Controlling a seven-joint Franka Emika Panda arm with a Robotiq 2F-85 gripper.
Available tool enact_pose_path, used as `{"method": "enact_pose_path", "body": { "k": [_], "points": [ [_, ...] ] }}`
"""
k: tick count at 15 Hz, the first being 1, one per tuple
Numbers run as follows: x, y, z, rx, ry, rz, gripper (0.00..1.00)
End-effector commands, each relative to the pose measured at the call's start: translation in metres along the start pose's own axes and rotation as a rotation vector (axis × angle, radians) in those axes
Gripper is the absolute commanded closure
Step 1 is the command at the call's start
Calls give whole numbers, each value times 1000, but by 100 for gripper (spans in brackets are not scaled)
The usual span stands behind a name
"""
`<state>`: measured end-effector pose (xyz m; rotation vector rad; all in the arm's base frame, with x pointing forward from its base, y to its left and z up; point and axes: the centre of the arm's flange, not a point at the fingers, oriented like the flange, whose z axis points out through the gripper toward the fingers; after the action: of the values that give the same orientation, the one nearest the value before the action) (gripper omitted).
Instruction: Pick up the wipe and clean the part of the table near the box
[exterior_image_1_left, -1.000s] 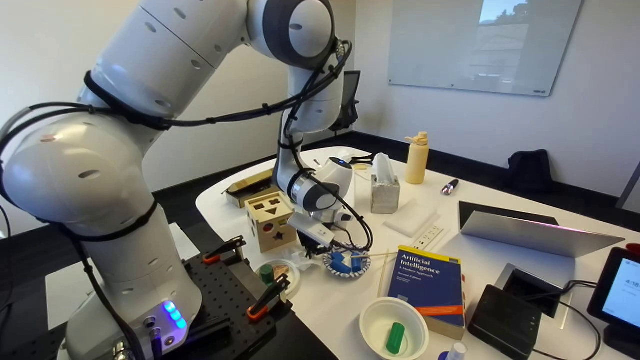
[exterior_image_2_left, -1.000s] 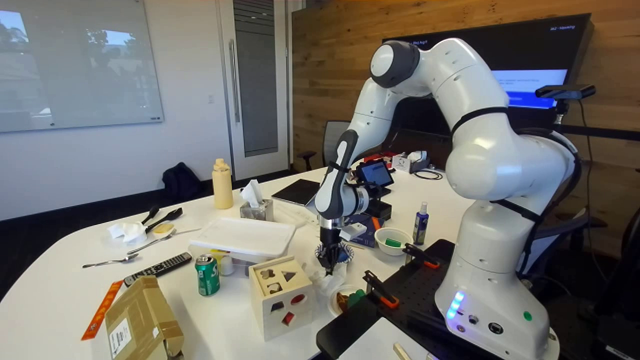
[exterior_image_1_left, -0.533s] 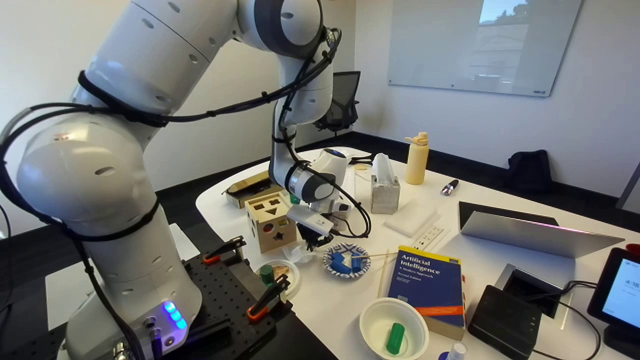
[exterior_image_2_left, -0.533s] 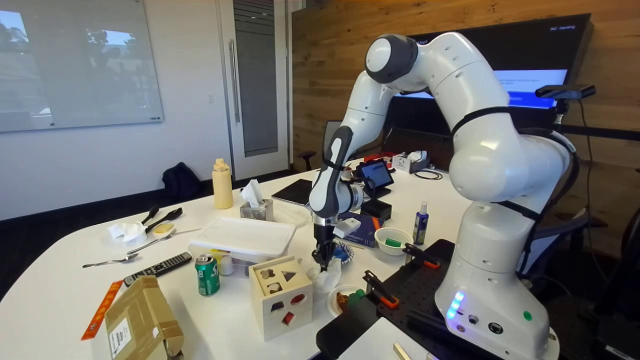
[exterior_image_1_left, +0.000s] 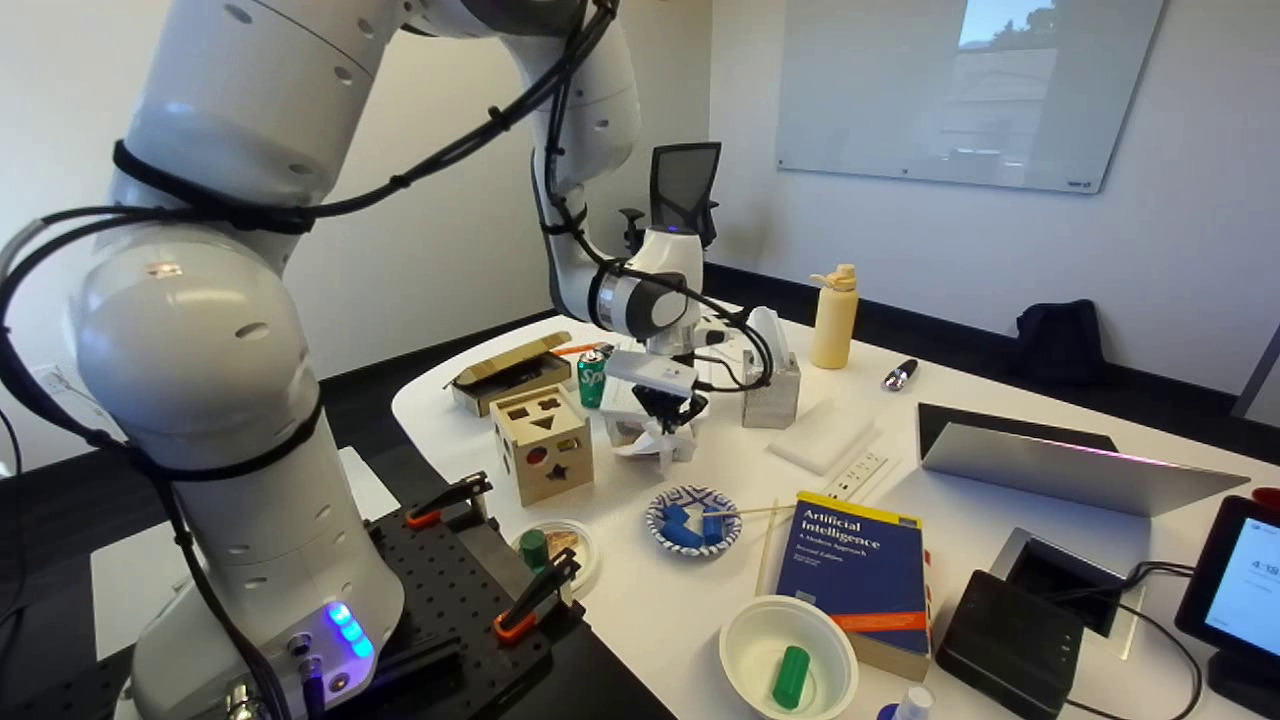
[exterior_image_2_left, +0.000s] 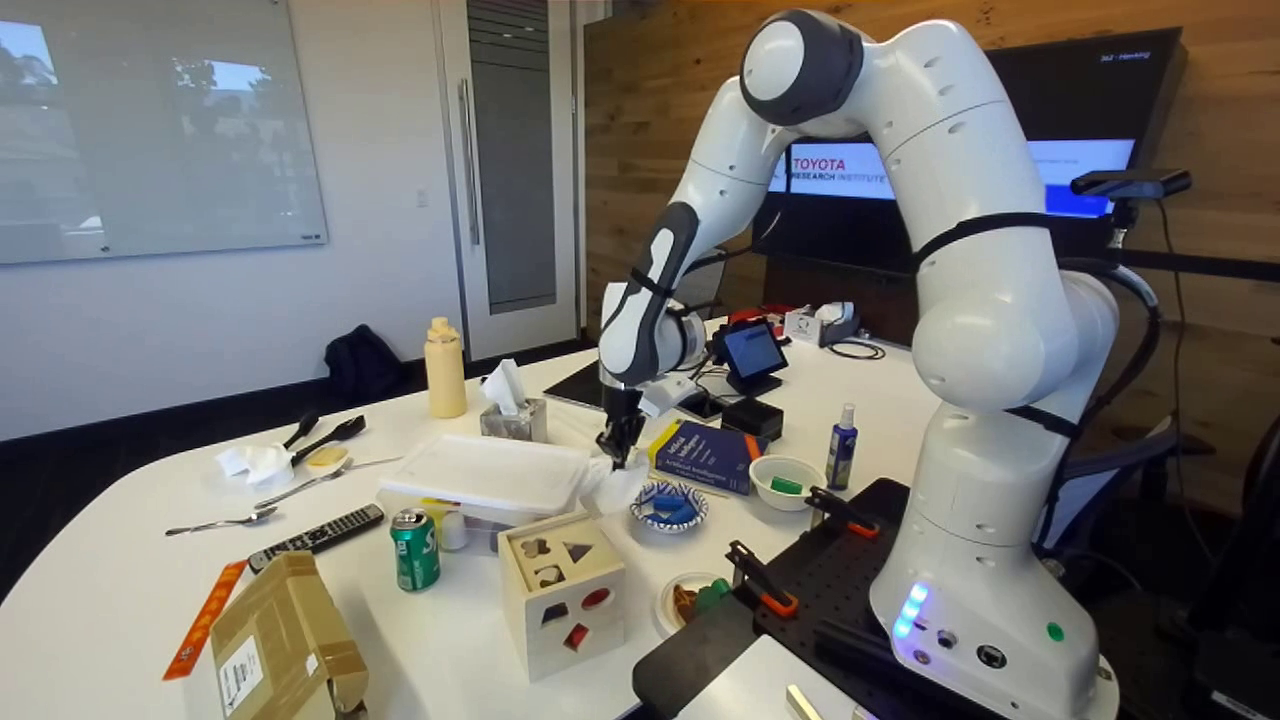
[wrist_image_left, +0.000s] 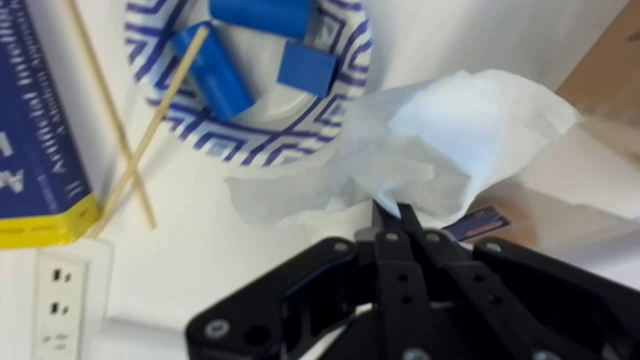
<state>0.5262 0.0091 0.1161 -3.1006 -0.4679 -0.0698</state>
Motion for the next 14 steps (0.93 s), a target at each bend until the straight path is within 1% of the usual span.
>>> {"method": "enact_pose_path", "body": {
  "k": [1,3,6,10,14],
  "points": [
    [33,42,-28,-116,73,49,100],
    [46,71,-26,-166,93,65,100],
    [59,100,0,-191,75,72,100],
    [68,108,48,-182,46,56,100],
    [78,113,81,-177,56,50,100]
  ]
}}
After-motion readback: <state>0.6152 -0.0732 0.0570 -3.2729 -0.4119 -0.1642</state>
